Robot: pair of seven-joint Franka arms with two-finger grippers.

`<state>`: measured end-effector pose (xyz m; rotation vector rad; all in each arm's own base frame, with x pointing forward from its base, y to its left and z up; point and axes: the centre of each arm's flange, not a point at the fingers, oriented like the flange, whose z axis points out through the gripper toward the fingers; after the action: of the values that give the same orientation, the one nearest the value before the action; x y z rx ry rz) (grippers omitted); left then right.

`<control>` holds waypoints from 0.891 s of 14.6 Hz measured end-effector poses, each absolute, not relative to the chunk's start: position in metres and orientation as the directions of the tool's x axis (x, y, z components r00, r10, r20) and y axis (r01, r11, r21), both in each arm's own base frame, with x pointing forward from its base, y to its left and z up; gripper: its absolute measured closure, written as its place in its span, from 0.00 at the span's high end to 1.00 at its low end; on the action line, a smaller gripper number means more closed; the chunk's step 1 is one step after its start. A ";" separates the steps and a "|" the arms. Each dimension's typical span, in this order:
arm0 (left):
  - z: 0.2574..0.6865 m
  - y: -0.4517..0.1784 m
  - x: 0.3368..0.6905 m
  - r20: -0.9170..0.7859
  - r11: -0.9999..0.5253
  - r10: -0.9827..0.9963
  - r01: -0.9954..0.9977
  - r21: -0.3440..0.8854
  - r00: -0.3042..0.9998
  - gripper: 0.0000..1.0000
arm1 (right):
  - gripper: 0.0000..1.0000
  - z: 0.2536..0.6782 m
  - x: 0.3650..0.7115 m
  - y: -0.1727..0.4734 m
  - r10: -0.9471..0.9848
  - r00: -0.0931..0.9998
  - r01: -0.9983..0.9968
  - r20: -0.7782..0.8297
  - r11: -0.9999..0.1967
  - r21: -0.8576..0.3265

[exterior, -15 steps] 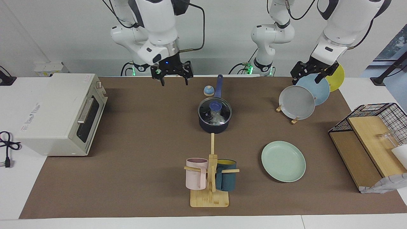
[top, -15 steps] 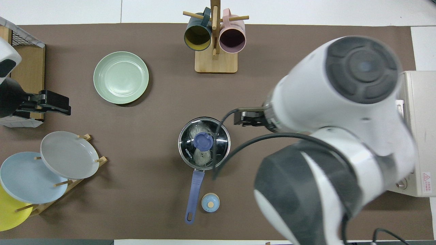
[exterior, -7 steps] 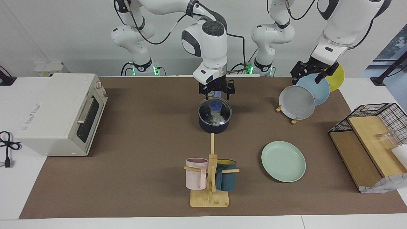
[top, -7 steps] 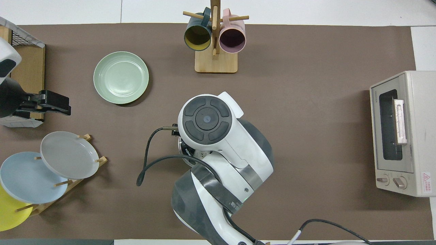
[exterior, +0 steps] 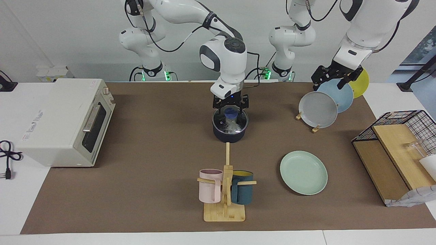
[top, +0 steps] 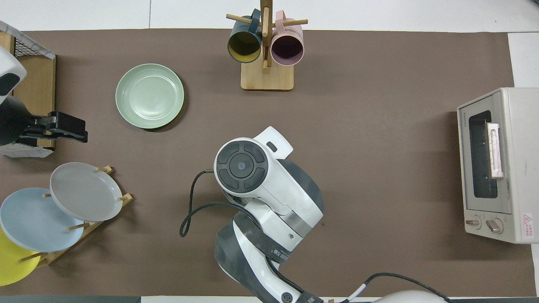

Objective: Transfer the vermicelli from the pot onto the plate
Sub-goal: 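Grasp the glass lid knob with the right gripper and lift, then carry the glass lid with the right gripper toward the toaster oven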

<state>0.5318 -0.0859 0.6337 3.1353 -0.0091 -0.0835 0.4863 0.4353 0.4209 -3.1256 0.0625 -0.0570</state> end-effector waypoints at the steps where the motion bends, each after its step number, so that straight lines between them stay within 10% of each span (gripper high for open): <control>1: 0.634 -0.086 0.532 -0.053 -1.000 -0.006 -0.006 0.005 0.999 1.00 | 1.00 0.418 0.485 0.437 -0.037 0.999 -0.036 0.038 -0.999 -0.018; 6: 0.634 -0.086 0.532 -0.053 -1.000 -0.006 -0.006 0.005 0.999 1.00 | 0.97 0.408 0.477 0.441 -0.024 0.999 -0.023 0.035 -1.000 -0.016; 13: 0.634 -0.086 0.532 -0.053 -1.000 -0.006 -0.006 0.005 0.999 1.00 | 0.66 0.408 0.477 0.441 -0.023 0.999 -0.023 0.036 -1.000 -0.017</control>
<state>0.5318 -0.0859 0.6337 3.1353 -0.0090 -0.0835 0.4772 0.4407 0.4084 -3.1245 0.0357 -0.0573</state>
